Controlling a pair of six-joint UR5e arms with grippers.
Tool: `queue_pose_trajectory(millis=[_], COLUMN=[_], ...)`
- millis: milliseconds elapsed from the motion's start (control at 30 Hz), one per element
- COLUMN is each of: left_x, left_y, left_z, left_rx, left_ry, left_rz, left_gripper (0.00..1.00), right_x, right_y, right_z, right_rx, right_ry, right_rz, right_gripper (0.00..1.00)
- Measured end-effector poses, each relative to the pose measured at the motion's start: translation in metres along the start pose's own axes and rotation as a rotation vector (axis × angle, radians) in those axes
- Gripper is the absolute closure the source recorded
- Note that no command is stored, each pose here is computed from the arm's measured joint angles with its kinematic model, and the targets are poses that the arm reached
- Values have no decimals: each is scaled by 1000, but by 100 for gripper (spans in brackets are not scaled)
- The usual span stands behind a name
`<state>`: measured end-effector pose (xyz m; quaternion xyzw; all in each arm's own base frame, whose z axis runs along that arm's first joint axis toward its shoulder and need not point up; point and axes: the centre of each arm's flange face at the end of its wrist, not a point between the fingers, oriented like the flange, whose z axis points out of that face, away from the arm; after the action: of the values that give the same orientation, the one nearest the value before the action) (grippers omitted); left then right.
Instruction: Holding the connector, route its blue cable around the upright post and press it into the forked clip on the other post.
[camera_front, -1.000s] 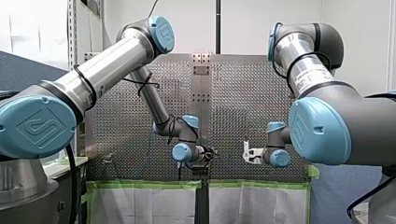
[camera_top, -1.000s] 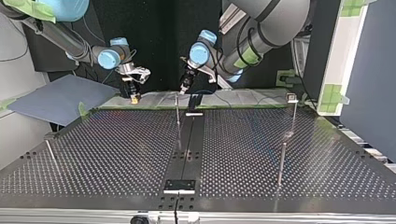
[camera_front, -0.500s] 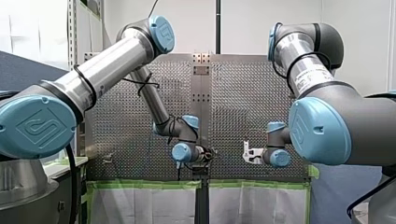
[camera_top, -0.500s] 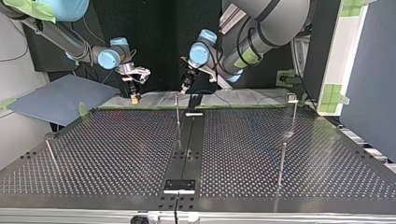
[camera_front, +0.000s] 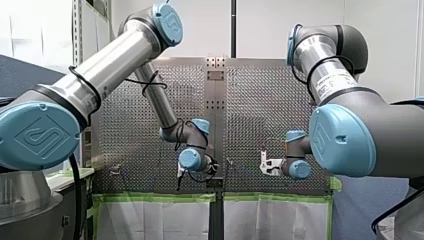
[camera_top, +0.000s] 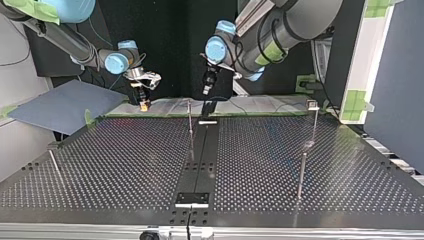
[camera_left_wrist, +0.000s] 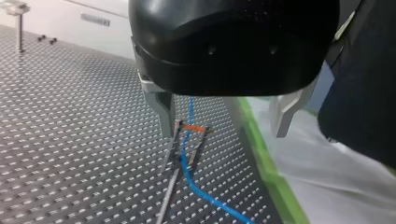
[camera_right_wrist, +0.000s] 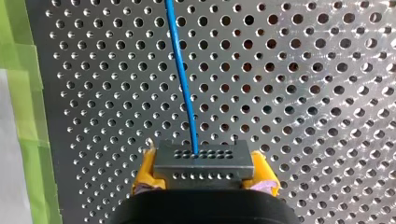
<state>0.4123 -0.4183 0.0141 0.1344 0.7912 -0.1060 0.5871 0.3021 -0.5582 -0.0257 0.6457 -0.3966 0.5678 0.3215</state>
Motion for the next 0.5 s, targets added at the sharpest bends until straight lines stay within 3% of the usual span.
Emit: queue_pose_trajectory(millis=[500], left_x=[-31], left_y=[9], left_z=[-40], left_rx=[-28], left_ry=[-93], left_rz=[-108], left_gripper=[0], right_x=[0], right_y=[0], right_z=[0], right_rx=[-1], right_ry=[-1], right_rz=[3], right_gripper=[100])
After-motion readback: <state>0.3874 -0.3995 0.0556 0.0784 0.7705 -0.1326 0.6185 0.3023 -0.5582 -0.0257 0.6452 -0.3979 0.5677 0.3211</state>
